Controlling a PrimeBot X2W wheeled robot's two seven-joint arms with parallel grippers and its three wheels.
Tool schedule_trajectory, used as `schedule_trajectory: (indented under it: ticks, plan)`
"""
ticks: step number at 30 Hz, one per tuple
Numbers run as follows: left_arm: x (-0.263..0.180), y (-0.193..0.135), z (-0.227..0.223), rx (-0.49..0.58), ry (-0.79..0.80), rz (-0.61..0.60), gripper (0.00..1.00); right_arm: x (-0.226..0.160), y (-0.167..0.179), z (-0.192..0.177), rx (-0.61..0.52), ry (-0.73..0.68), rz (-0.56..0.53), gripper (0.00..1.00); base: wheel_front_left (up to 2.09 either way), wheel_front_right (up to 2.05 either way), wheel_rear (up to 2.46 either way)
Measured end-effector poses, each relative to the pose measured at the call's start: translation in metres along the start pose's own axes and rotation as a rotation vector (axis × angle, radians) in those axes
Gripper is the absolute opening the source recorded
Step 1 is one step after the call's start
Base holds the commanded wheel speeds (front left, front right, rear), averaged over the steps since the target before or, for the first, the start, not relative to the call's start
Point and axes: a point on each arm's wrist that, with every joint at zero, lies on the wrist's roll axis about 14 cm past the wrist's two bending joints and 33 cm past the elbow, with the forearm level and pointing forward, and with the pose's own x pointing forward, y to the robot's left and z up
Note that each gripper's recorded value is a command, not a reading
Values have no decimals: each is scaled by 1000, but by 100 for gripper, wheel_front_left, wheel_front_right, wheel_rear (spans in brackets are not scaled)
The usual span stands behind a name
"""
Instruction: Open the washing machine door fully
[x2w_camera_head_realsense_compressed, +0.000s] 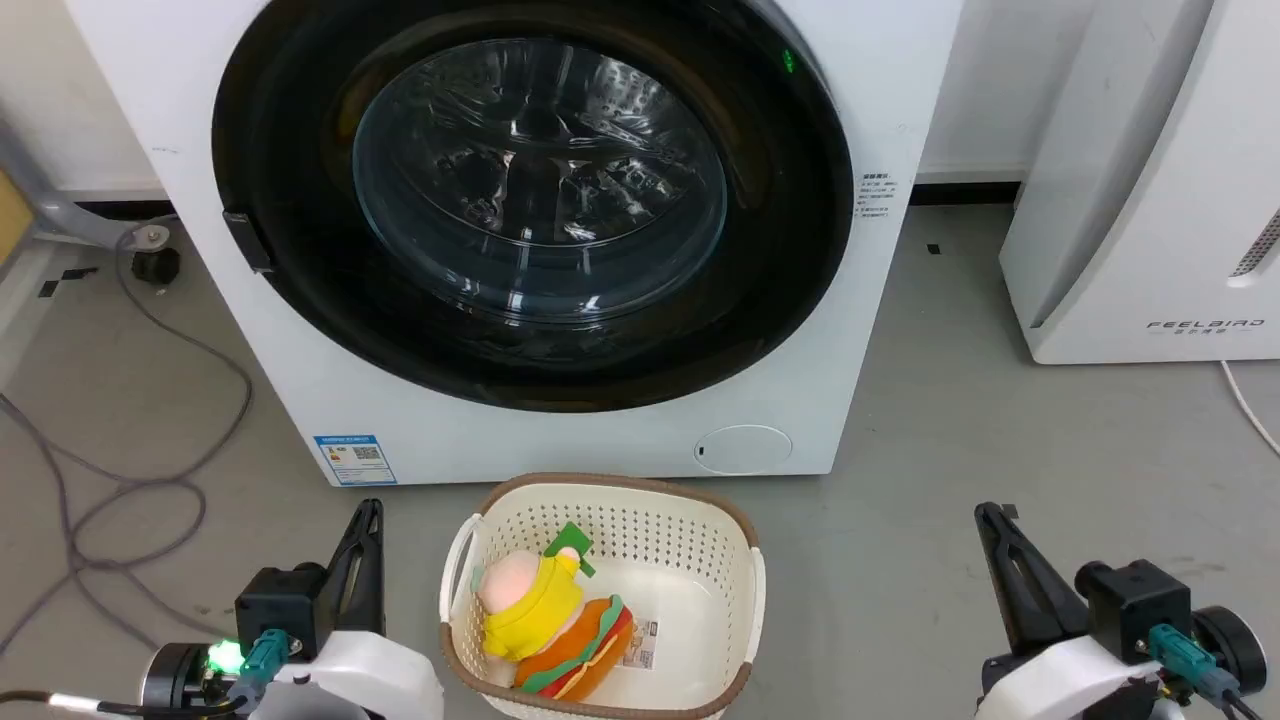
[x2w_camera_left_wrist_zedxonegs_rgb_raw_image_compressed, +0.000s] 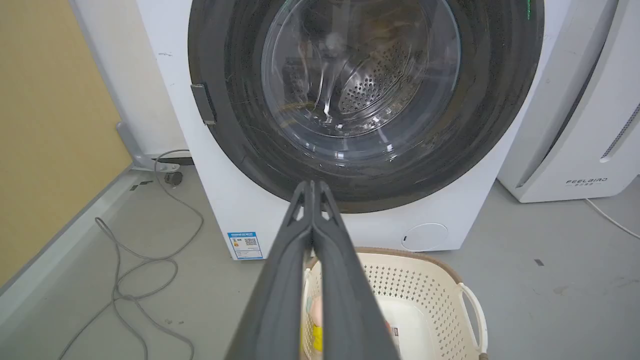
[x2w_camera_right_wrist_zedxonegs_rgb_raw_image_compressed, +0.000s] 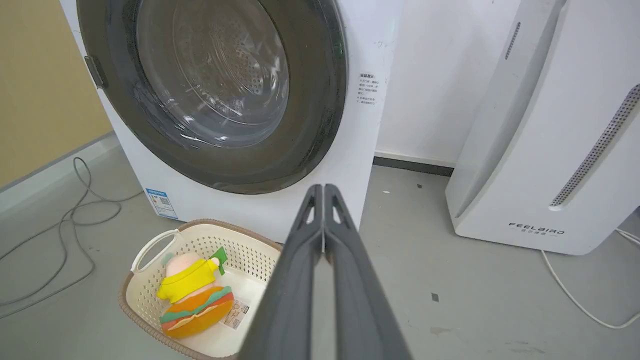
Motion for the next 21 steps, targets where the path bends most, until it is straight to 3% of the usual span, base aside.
schedule_trajectory:
  ticks: [21]
  plan:
    - [0, -3, 3, 19, 16, 8, 0, 4, 2, 4, -4, 14, 7, 0, 0, 0, 0]
